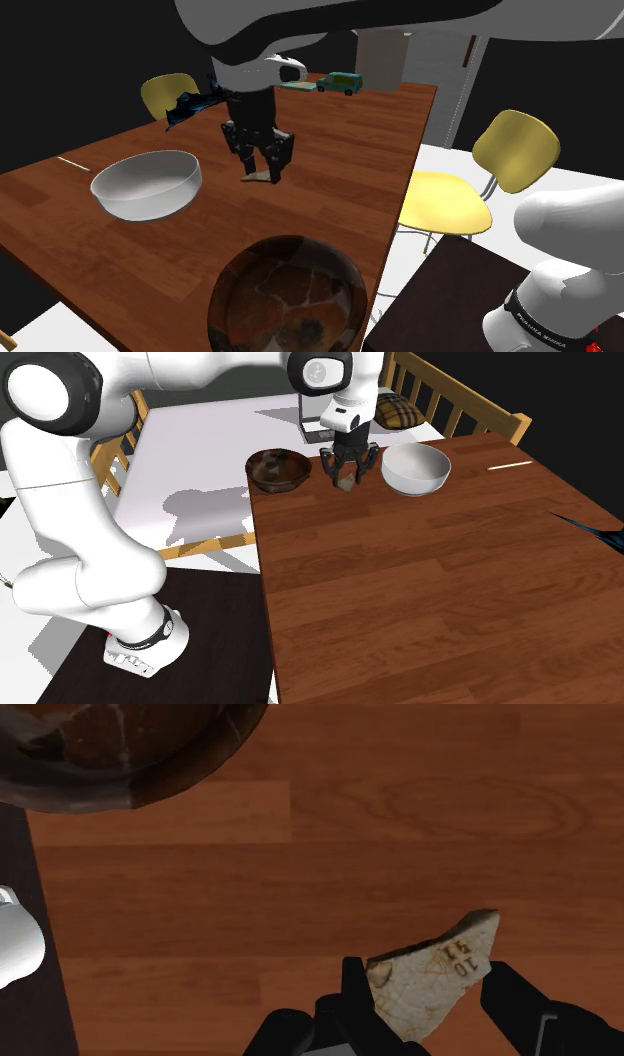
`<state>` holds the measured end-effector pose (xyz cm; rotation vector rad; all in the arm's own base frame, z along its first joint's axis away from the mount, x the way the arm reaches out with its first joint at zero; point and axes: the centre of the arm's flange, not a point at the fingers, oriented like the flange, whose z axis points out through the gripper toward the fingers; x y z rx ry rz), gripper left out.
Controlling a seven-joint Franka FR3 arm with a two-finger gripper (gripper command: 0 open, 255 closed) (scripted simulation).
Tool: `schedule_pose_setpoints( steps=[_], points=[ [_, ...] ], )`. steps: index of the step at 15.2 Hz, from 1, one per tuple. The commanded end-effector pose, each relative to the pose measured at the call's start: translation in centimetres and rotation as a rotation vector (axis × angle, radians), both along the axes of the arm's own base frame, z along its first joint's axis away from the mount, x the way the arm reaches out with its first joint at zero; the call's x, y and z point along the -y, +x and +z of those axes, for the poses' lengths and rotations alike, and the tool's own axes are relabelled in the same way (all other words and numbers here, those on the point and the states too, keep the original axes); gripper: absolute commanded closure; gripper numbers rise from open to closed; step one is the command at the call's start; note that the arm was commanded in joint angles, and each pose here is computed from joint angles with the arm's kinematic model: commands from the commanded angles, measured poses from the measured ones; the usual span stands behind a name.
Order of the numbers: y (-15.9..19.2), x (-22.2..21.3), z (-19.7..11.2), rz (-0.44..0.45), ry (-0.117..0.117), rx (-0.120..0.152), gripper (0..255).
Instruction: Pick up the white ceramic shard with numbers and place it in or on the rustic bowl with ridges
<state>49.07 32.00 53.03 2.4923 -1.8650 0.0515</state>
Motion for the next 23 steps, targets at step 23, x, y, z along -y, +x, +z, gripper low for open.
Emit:
schedule_pose_setpoints(
  steps=[23],
  points=[
    [-13.1, -6.3, 7.1, 0.000, 0.000, 0.000, 255]
  ],
)
